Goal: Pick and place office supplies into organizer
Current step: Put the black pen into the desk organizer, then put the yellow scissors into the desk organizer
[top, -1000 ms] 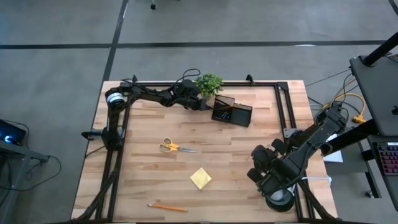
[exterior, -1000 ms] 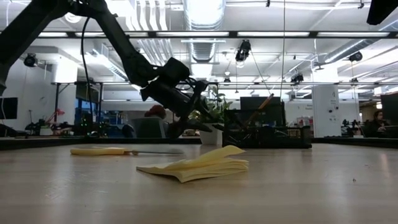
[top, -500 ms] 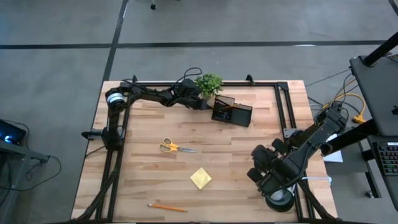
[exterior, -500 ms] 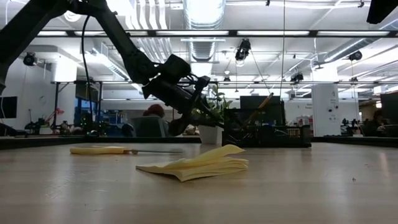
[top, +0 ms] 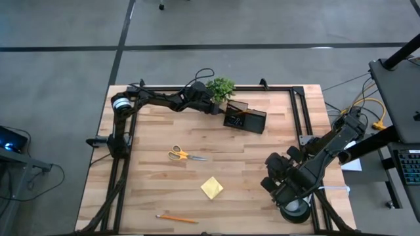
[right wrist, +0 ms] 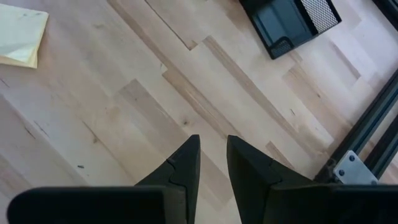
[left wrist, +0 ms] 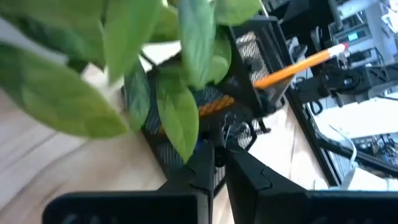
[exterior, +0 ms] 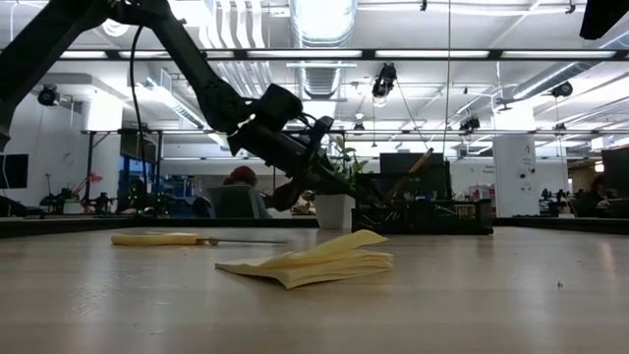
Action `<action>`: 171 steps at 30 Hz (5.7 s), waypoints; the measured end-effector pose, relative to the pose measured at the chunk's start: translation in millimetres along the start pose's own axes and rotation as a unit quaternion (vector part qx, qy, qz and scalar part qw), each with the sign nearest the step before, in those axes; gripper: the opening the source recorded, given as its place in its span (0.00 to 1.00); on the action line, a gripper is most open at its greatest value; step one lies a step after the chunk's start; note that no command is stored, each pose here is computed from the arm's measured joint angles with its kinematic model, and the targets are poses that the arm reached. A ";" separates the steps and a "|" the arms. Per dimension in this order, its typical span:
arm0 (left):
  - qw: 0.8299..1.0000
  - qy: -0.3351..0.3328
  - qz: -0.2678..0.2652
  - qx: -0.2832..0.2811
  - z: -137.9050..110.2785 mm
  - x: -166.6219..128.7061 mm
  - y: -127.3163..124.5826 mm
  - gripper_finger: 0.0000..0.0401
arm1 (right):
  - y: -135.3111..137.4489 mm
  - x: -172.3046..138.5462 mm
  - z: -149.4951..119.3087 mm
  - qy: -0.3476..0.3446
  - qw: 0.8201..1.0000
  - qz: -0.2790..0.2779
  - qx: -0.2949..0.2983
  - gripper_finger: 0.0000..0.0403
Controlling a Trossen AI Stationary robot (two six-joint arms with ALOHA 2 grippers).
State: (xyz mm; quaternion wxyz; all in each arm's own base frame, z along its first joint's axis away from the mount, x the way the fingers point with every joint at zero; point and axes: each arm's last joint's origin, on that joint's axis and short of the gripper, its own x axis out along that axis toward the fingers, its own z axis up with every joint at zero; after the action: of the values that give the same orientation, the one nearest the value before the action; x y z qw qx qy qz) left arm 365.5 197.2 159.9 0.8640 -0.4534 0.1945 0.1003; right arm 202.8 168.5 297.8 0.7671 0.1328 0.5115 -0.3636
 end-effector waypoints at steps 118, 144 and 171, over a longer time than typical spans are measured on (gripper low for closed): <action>0.736 0.444 0.171 0.482 -190.6 -88.8 -45.6 0.34 | -3.2 23.2 14.9 -0.010 0.997 -0.035 -0.062 0.17; 0.418 0.282 0.352 0.788 -50.3 -115.9 -175.4 0.14 | -5.2 23.2 14.4 -0.009 0.998 -0.044 -0.051 0.17; 0.214 0.261 0.399 0.853 27.9 -6.4 -150.4 0.14 | -4.6 21.2 9.1 0.039 0.995 -0.034 -0.080 0.17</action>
State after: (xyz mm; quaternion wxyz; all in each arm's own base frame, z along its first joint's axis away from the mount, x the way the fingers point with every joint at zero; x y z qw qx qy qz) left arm 419.1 134.6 288.9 0.4805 0.6914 0.5332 0.0822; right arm 210.3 151.1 283.9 0.7417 0.0674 0.5731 -0.3418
